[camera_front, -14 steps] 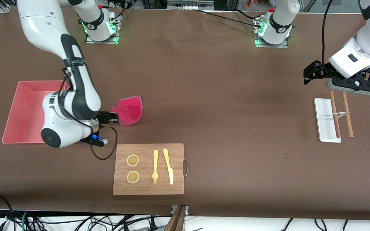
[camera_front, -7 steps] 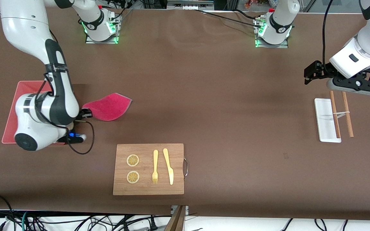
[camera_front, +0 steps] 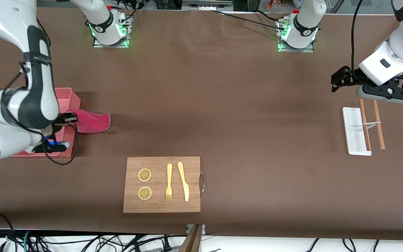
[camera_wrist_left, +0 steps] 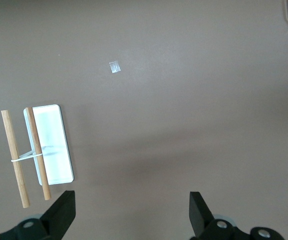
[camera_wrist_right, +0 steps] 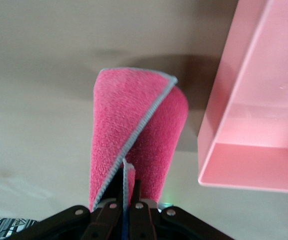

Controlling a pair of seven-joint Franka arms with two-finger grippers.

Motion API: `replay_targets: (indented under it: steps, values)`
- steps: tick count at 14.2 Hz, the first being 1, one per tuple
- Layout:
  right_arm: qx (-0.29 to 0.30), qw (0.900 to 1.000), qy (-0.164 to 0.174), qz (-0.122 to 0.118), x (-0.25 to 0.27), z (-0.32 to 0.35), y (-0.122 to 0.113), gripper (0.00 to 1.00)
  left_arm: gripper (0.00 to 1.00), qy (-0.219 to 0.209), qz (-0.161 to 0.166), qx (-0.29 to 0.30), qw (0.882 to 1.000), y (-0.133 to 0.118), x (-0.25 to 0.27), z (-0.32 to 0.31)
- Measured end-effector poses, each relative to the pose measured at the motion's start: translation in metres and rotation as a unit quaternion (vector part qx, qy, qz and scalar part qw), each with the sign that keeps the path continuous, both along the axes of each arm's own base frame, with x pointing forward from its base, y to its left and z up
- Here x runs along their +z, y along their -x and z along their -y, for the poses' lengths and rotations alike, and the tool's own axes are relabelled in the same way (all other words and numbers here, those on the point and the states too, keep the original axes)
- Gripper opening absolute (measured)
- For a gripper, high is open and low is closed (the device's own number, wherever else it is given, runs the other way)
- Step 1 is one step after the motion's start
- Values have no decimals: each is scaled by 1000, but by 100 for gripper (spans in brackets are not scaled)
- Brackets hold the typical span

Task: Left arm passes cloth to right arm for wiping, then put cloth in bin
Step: 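Sweep the cloth back across the table toward the pink bin, then lower the cloth into the pink bin and open the right gripper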

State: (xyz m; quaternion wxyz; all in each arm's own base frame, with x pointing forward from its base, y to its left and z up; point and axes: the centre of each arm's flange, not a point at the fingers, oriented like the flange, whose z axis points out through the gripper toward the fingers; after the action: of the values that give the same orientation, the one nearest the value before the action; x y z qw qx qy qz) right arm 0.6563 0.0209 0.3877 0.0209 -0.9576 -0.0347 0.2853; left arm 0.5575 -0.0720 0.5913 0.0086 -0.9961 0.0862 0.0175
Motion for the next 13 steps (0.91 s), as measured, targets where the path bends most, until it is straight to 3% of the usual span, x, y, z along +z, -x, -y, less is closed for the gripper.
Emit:
replay_targets:
  steps: [6,11,13]
  values:
    - [-6,1000,14,21,96,23,14,2,100,0,0,-8,1000,1,0,10]
    - [38,998,43,35,147,76,35,2,100,1,6,-7,1000,1,5,12]
    - [54,997,45,29,157,119,45,2,100,2,10,-10,1000,1,10,16]
